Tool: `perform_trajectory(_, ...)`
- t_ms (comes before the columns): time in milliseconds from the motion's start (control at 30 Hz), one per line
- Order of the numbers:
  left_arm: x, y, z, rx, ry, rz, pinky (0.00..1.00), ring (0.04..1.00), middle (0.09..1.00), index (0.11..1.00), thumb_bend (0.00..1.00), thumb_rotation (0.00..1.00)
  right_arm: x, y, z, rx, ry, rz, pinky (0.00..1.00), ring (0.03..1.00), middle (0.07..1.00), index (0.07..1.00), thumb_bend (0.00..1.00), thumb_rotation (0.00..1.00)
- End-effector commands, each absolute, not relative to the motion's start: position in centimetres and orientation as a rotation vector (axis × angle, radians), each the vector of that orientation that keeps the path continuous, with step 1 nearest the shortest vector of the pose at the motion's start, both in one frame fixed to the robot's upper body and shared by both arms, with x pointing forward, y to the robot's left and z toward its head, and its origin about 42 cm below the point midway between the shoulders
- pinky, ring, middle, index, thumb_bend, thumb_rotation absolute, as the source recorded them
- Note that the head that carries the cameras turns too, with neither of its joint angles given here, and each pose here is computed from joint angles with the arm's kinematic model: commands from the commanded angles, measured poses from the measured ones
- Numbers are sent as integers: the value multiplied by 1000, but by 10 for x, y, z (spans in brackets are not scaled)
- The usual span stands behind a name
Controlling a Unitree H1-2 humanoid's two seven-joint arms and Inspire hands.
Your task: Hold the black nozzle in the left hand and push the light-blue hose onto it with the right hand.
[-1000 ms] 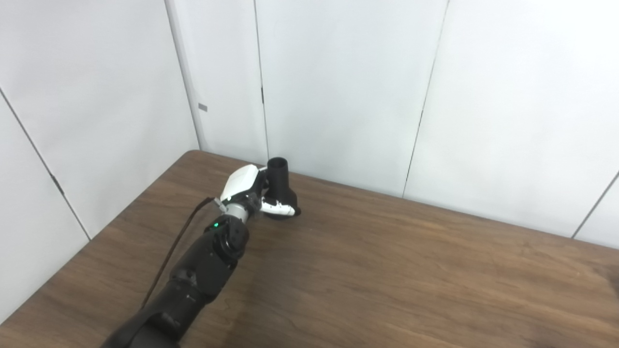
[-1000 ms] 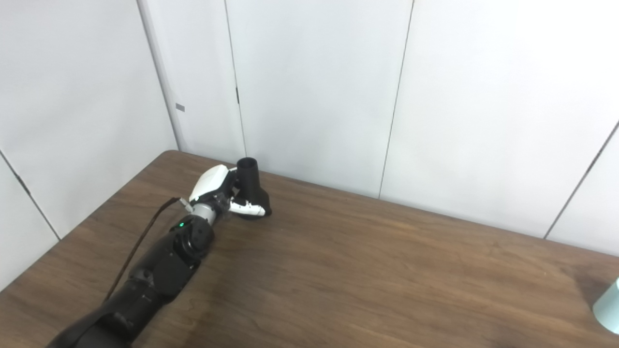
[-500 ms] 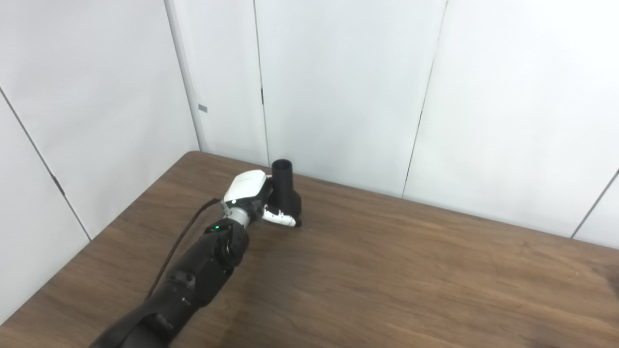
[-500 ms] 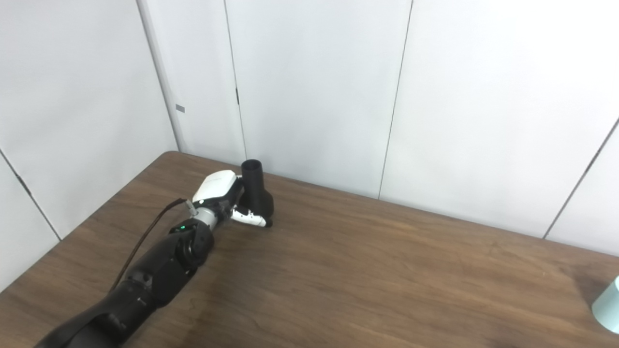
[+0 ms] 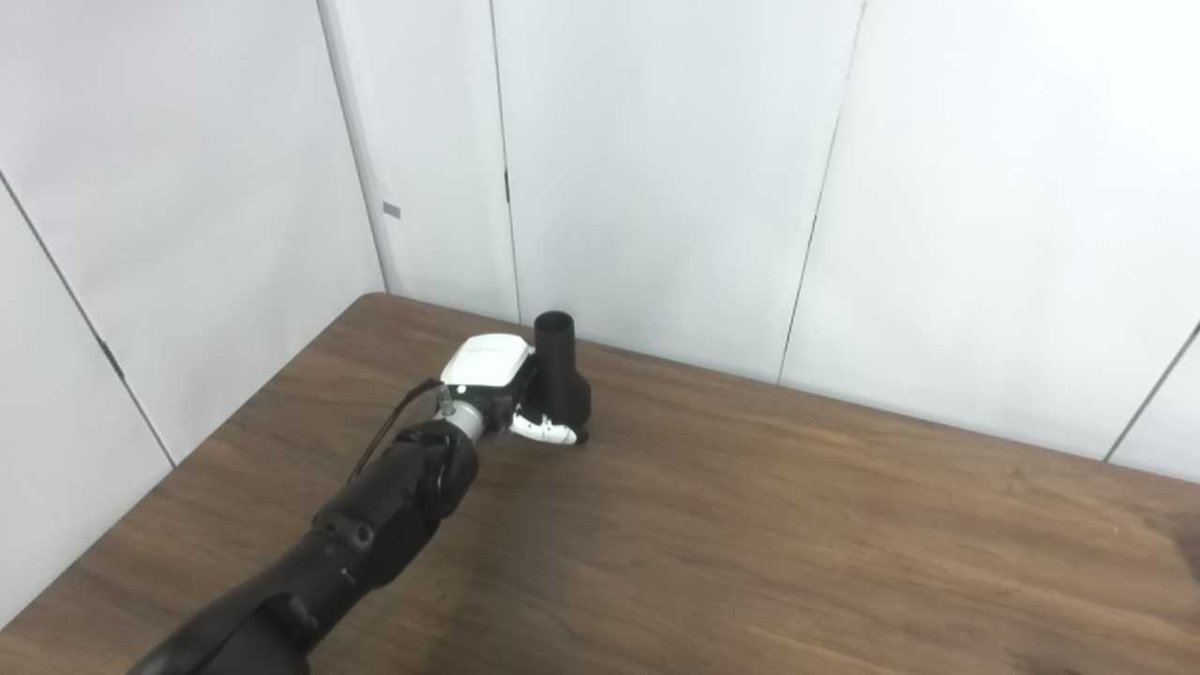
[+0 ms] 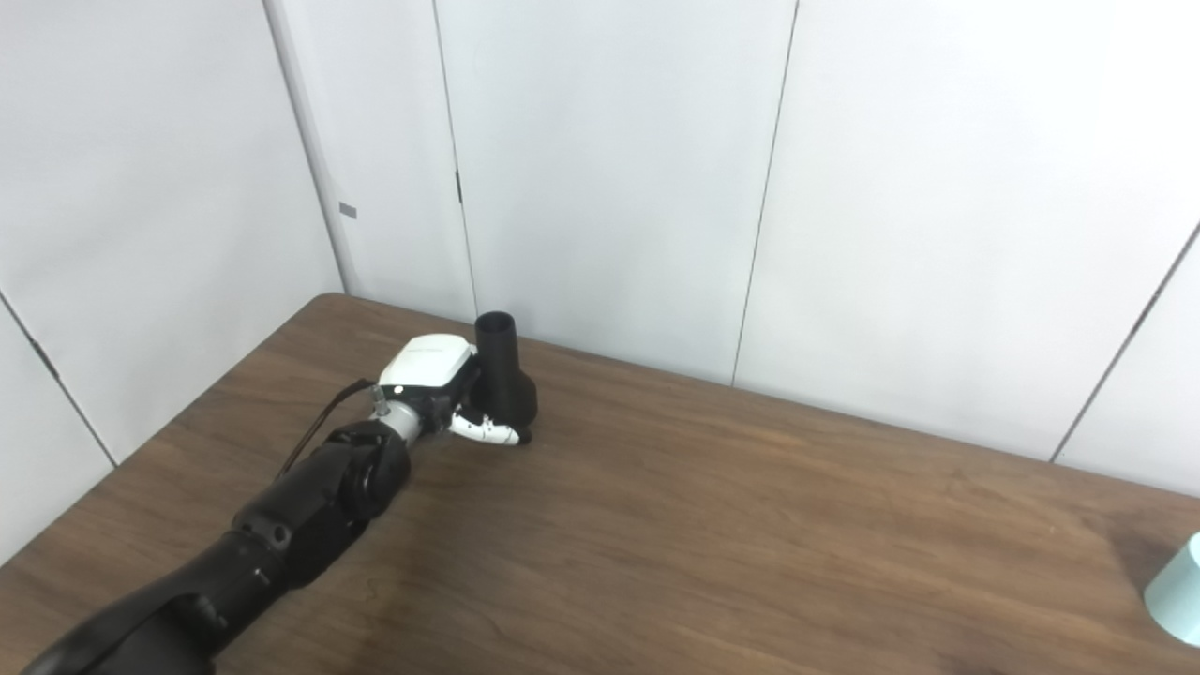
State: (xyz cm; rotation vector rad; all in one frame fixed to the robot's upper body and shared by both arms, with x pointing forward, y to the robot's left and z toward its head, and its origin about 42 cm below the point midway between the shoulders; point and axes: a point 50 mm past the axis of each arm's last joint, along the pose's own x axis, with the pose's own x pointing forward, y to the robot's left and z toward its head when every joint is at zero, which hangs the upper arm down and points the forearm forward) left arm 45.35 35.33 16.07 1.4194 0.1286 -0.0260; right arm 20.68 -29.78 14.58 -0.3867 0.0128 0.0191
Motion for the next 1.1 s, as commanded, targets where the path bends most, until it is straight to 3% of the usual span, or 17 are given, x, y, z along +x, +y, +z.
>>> perform_trajectory(0,428,359,108,1383,326,-146,893,821,800,739,1000,285,203,-298,146,-400,27,57,527,617,656,649,298,0)
perform_trajectory(233,427,359,102,1424,260,-183,857,677,608,559,993,139,203,-298,147,-396,34,62,541,628,666,656,299,0)
perform_trajectory(267,427,359,101,1427,247,-182,844,667,591,523,765,102,202,-298,147,-394,34,62,540,627,664,654,301,0)
perform_trajectory(300,426,358,100,1434,236,-181,803,651,573,500,623,75,202,-298,147,-397,33,62,539,627,663,653,300,0)
perform_trajectory(400,425,356,96,1424,206,-176,757,637,554,450,528,13,202,-297,148,-400,33,63,536,624,660,651,302,0)
perform_trajectory(733,421,349,82,1417,235,-218,802,683,495,481,526,0,201,-297,150,-408,44,64,535,628,664,658,310,0)
perform_trajectory(900,420,347,80,1441,214,-224,801,671,548,447,516,0,202,-296,150,-402,46,69,539,627,661,660,312,0)
perform_trajectory(1067,419,339,80,1431,156,-229,792,613,538,446,519,0,202,-296,150,-402,47,73,546,635,664,662,314,0)
